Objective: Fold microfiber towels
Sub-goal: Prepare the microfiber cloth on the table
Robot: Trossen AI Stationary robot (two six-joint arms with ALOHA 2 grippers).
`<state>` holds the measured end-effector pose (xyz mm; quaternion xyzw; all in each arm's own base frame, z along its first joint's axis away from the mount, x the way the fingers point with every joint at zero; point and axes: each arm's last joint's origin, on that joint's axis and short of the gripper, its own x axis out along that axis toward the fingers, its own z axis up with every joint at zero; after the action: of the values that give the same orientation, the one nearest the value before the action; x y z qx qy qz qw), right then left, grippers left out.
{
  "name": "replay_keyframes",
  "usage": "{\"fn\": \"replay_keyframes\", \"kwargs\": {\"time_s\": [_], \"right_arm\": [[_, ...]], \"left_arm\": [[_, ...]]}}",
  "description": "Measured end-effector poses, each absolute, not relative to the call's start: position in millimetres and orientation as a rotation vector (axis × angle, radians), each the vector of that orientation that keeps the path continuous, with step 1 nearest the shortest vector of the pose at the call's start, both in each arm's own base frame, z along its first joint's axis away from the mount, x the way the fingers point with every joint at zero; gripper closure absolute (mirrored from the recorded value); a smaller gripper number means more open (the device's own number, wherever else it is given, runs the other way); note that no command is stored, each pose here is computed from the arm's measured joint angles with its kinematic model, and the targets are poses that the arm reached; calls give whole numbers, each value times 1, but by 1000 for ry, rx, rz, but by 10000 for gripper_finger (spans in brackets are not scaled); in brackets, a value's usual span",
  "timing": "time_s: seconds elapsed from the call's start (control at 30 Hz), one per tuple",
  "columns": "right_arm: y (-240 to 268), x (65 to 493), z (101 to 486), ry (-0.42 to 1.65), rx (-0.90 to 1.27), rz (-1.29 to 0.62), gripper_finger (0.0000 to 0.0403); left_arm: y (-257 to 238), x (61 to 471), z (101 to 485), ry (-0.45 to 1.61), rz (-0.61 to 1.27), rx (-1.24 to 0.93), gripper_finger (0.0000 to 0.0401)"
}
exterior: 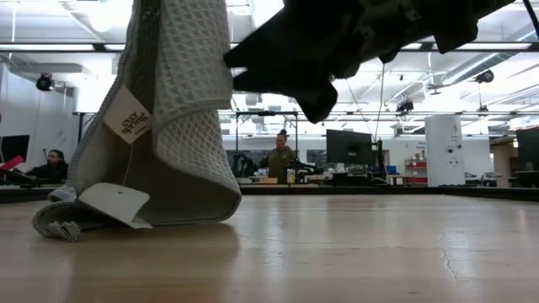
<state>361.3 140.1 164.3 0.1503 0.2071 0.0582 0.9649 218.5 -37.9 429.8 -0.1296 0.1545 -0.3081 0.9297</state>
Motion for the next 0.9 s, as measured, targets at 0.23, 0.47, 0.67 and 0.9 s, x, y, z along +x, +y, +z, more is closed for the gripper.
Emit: {"fn": "replay_keyframes", "kwargs": {"time_s": [0.23,0.47,0.67,0.9], "right_arm": [[139,359,161,456,370,90,242],[138,356,157,473,441,74,216],[139,356,156,488,454,126,202],[141,358,162,466,443,166,202]], "left_arm": [[-38,218,430,317,-637,-266,401],[-38,218,430,318,-640,-267,401],[-38,218,430,318,-641,-267,401],[-38,218,430,318,-642,-266,401]]}}
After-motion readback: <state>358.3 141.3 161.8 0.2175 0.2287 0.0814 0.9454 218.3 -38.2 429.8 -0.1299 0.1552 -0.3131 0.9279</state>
